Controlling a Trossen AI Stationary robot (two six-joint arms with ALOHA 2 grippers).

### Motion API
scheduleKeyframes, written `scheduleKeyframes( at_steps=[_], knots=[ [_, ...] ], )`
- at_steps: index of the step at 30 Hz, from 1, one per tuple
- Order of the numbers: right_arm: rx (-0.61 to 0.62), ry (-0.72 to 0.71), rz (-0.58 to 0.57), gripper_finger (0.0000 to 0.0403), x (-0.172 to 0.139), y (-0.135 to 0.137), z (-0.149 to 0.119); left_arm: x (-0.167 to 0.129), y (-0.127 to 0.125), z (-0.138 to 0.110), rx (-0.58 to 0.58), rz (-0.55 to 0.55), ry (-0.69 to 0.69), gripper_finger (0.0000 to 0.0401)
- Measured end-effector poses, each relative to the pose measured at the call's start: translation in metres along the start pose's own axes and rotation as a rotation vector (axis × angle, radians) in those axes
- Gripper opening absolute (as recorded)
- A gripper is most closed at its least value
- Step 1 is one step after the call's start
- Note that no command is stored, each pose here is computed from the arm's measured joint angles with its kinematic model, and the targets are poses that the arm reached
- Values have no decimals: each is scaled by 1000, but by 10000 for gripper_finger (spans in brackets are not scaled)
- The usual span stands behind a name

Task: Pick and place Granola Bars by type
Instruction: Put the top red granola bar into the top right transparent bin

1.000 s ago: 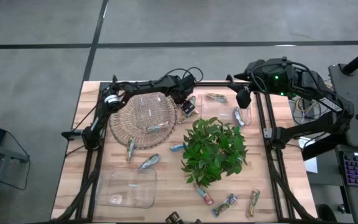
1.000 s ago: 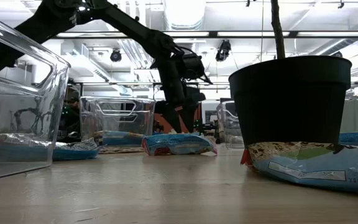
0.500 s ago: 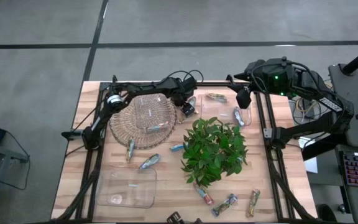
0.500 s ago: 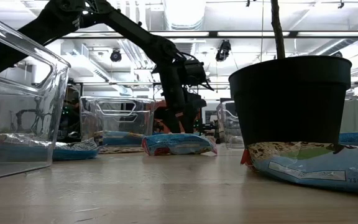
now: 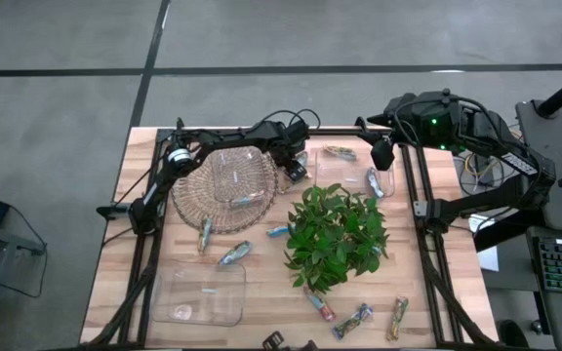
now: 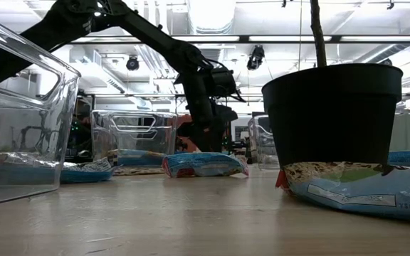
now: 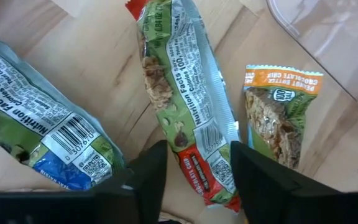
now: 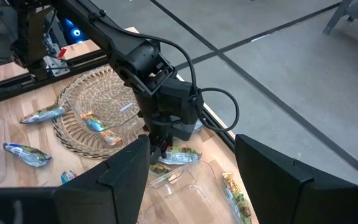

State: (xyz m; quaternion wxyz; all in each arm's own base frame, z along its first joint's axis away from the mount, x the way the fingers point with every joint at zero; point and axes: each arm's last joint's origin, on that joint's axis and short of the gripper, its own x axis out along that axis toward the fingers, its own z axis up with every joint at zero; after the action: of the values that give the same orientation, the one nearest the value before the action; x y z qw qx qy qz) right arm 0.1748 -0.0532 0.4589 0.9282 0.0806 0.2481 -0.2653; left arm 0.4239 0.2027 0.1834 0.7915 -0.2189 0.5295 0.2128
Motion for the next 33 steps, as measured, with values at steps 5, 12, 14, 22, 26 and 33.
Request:
scheduleKeyframes(
  at_steps=[5, 12, 14, 22, 26, 33],
  knots=[
    [0, 0, 0, 224, 0, 0, 0, 0, 0, 0, -14, 0, 1, 99],
    [-12, 0, -1, 224, 0, 0, 0, 0, 2, 0, -28, 10, 0, 16],
    [-12, -1, -3, 224, 0, 0, 0, 0, 3, 0, -30, 10, 0, 6],
    [-19, -1, -4, 224, 0, 0, 0, 0, 4, 0, -34, 11, 0, 0],
    [-19, -1, -4, 224, 0, 0, 0, -2, 5, 0, -49, 19, -3, 0],
    [-19, -1, -7, 224, 0, 0, 0, -34, 6, 12, -59, 17, -61, 0]
  ],
)
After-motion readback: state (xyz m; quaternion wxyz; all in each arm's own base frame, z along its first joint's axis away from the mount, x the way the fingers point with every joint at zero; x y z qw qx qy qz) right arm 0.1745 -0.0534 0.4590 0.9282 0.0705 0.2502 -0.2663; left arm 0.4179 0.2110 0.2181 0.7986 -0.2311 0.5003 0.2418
